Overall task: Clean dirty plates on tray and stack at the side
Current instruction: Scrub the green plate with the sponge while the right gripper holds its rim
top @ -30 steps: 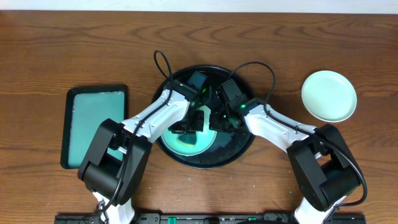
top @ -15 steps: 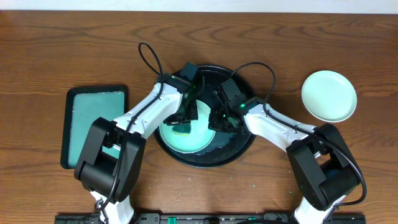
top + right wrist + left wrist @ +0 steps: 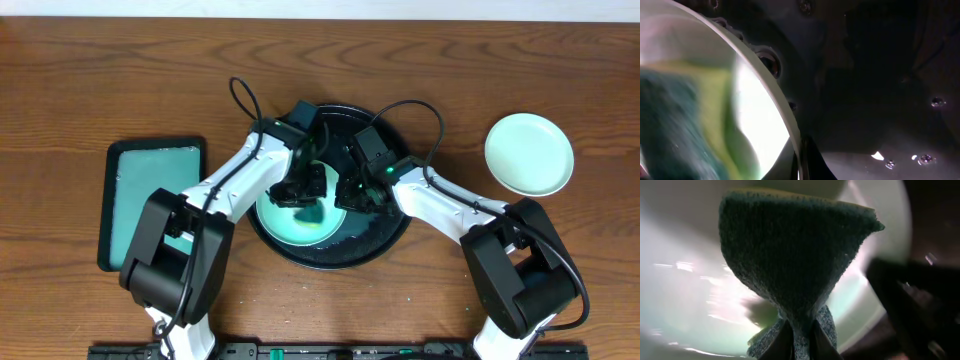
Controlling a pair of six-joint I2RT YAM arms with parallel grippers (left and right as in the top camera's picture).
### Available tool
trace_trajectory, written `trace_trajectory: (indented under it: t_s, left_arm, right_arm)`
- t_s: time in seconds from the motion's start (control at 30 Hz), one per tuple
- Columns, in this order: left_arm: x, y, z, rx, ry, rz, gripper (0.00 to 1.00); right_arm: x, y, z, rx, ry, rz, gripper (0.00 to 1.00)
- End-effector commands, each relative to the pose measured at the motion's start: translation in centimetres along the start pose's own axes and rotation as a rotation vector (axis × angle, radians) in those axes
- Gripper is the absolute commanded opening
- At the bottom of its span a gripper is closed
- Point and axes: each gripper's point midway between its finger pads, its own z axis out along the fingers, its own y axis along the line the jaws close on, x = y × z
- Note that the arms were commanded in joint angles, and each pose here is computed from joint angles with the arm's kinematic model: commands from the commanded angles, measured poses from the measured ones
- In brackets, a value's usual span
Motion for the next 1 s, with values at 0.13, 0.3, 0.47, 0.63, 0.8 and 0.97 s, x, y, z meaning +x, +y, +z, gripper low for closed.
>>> trace_trajectory:
  t_s: [0.13,0.3,0.47,0.63,0.8,0.97]
  left_arm:
    - [1.1,-3.5,-1.2,0.131,0.032,0.136,0.07]
    - [-1.2,0.1,-1.4,-0.012,-0.053,0.053,0.07]
    - [-3.2,3.9,-2.1,-0.080,-0.095,-0.038,0.07]
    - [-4.1,8.1,-3.1,-0.153,-0.112,-0.150,0.07]
    - [-3.0,7.9,-3.0,-0.108,-0.051,-0.139,0.07]
    - [-1.8,5.9,-2.1,-0.095,-0.010,-0.084,0.07]
  right_arm:
    - [3.5,-3.4,3.4,0.126,0.100,0.022,0.02]
    - [3.5,-3.4,3.4,0.128,0.103,0.023,0.02]
    - [3.6,-3.5,3.4,0.130,0.103,0.027,0.02]
    - [3.6,-3.5,3.4,0.131,0.103,0.031,0.02]
    - [3.6,-3.5,3.4,0.131,0.103,0.030,0.01]
    - [3.6,-3.5,3.4,0.131,0.103,0.031,0.02]
